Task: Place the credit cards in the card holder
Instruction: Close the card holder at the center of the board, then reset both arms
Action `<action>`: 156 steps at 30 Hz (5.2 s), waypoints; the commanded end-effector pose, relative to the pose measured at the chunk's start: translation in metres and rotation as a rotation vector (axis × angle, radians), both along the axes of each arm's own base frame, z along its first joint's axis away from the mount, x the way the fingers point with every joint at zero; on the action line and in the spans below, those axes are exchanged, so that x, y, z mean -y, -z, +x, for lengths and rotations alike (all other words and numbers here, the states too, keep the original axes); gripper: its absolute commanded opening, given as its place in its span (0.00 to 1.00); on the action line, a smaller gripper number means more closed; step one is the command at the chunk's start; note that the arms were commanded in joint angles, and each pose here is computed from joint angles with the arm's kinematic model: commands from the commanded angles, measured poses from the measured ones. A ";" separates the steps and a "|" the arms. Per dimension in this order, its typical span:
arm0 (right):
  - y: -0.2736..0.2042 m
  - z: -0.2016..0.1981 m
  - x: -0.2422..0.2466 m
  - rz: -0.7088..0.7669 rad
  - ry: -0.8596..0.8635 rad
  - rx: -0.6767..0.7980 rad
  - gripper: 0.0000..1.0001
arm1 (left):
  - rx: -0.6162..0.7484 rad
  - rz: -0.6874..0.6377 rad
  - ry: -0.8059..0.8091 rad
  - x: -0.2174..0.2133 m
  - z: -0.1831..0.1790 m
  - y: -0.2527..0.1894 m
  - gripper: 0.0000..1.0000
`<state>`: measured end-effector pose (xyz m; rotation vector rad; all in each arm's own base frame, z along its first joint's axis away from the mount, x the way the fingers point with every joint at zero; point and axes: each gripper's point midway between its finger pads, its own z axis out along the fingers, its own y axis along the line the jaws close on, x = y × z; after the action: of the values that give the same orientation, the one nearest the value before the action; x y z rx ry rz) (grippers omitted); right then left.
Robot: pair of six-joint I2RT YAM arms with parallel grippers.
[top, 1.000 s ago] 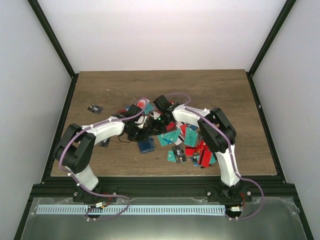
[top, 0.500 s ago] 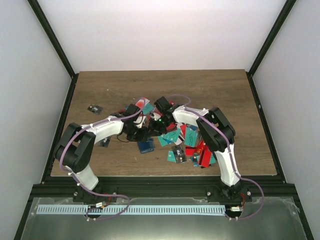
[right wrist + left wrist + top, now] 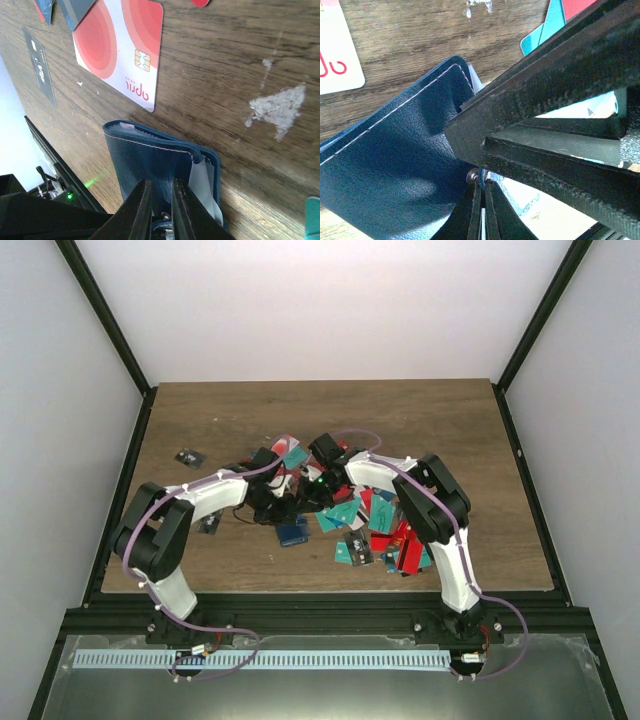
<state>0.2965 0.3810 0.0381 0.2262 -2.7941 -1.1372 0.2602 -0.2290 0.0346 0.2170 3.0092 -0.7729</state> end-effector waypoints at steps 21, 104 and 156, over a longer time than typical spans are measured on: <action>0.043 -0.017 0.027 -0.133 0.015 -0.058 0.14 | -0.120 0.218 -0.030 -0.041 -0.001 0.035 0.04; -0.263 0.089 0.067 0.057 0.175 0.742 1.00 | 0.674 0.255 -0.411 -0.158 0.108 -0.223 0.99; -0.124 0.050 0.338 -0.341 0.572 1.718 1.00 | 1.455 0.232 -0.502 -0.241 0.117 -0.108 1.00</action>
<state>0.3418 0.0321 0.1305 0.2606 -4.6097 -0.0794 0.3818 0.0321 0.1203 -0.1233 1.7573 -0.0033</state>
